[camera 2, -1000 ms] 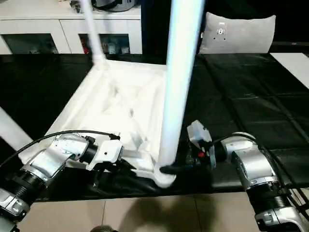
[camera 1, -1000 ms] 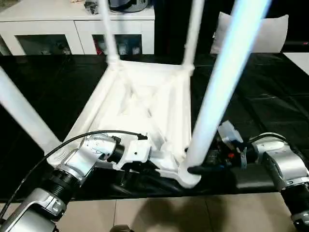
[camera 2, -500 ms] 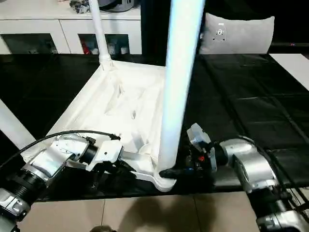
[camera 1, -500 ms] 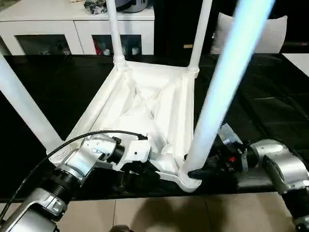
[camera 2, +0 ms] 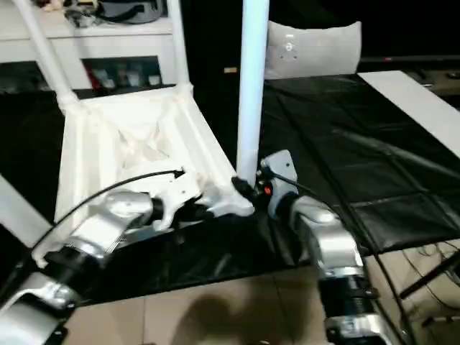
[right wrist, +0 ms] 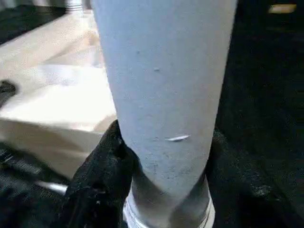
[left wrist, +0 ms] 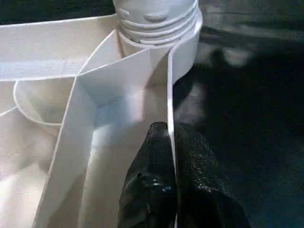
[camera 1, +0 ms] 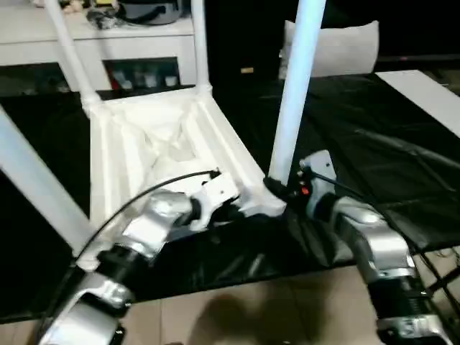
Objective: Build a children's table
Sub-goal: Rotate leg to tighten
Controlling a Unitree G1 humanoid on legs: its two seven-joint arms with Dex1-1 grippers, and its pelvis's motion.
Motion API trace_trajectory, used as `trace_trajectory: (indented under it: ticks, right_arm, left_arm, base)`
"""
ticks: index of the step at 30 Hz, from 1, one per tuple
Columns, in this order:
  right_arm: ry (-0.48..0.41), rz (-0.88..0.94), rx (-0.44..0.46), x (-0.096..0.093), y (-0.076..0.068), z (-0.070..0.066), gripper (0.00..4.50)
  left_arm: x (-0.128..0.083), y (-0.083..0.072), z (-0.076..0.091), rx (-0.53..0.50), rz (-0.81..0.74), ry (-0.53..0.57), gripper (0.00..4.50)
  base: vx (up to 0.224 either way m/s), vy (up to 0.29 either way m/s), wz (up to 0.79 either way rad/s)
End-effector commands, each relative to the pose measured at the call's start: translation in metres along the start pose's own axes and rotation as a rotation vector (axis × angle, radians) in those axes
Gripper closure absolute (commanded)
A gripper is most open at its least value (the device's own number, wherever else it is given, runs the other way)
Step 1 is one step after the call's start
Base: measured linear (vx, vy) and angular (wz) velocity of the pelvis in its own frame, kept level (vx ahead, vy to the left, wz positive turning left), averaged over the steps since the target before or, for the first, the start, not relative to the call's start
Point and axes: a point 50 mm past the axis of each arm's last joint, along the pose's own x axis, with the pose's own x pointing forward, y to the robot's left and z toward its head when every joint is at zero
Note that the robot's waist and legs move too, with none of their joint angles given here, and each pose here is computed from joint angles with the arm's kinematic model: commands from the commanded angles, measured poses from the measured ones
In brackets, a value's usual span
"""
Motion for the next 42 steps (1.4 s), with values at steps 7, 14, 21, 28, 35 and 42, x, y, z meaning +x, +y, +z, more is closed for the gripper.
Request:
trace_trajectory:
  ticks: [7,14,21,28,35,42]
  right_arm:
    - [-0.021,0.054,0.099,0.007,0.021,-0.009,1.64]
    - [-0.049,0.198,-0.01,-0.02,-0.006,-0.005,0.96]
    - [0.038,0.448,-0.143,-0.051,-0.025,0.002,0.65]
    - [0.14,0.712,-0.194,-0.065,-0.027,0.003,0.91]
    - [0.184,0.855,-0.16,-0.066,-0.024,0.003,1.56]
    - [0.208,0.97,-0.136,-0.063,-0.017,0.003,2.17]
  left_arm:
    - [0.022,-0.016,0.031,0.048,0.003,-0.134,4.5]
    - [0.009,-0.017,0.021,0.14,-0.091,-0.149,4.5]
    - [-0.008,-0.015,0.004,0.233,-0.223,-0.076,4.5]
    - [-0.025,-0.022,-0.009,0.318,-0.428,-0.022,4.5]
    - [-0.035,-0.026,-0.017,0.377,-0.534,0.037,4.5]
    - [-0.042,-0.025,-0.016,0.404,-0.588,0.046,4.5]
  base:
    - [0.0,0.0,0.0]
    - [0.0,0.0,0.0]
    - [0.0,0.0,0.0]
    - [0.0,0.0,0.0]
    - [0.0,0.0,0.0]
    - [0.0,0.0,0.0]
